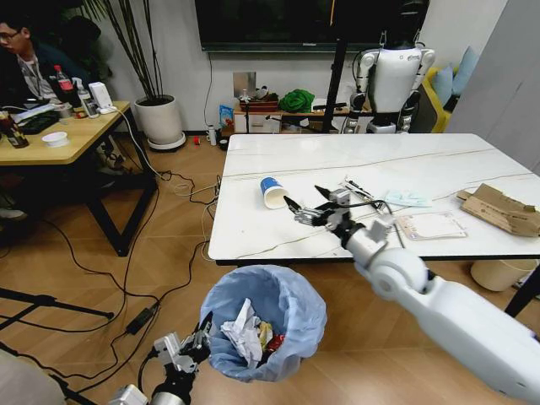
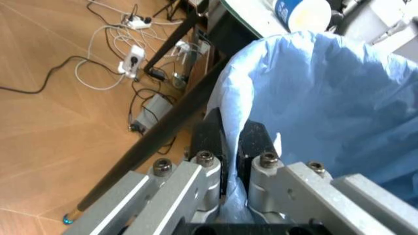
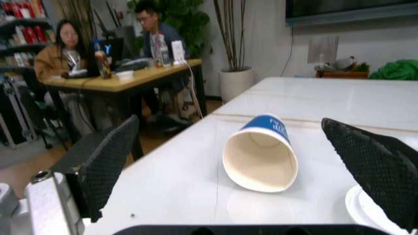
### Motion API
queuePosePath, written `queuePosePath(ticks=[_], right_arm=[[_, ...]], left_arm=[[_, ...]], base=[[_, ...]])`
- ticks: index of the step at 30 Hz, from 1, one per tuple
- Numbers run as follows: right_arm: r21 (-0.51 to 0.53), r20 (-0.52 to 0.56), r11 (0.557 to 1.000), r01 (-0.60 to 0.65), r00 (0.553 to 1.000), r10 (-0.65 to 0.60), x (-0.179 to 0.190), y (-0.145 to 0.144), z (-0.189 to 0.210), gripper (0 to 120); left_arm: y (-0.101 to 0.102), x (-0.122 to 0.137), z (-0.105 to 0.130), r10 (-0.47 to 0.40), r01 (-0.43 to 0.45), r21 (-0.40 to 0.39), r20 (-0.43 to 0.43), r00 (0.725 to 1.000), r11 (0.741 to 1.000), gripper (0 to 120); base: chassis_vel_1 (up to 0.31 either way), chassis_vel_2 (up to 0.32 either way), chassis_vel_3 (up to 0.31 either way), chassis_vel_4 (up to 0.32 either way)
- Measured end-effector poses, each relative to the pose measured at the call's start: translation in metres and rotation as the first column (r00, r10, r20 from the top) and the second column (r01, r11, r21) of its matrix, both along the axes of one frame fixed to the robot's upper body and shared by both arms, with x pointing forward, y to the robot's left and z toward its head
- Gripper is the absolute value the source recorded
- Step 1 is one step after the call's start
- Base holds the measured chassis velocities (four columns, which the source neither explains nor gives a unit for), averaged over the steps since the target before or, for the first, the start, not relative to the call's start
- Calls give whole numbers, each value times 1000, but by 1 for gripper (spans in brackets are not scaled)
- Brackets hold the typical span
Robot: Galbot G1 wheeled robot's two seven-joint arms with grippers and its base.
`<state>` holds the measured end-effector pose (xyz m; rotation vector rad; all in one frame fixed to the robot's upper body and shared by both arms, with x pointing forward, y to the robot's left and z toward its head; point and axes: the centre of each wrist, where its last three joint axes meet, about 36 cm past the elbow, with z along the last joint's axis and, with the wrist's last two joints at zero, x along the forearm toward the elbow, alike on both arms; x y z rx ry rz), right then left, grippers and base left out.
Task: Pick up the trash bin and place the trash from the table into it.
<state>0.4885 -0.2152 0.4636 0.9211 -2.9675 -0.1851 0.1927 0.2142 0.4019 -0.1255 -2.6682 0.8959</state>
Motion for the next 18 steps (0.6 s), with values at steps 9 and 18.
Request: queuePosePath(ticks=[9, 18], right_arm=[[-81, -80, 996, 31, 996, -38, 34, 23, -32, 100], [-99, -110, 994, 40, 993, -51, 58, 45, -45, 100]], left_arm=[[13, -4, 5, 33, -33, 41, 6, 999, 999, 0], [37, -3, 13, 56, -58, 85, 25, 998, 995, 0]], base=[[0, 0, 0, 0], [0, 0, 0, 0]])
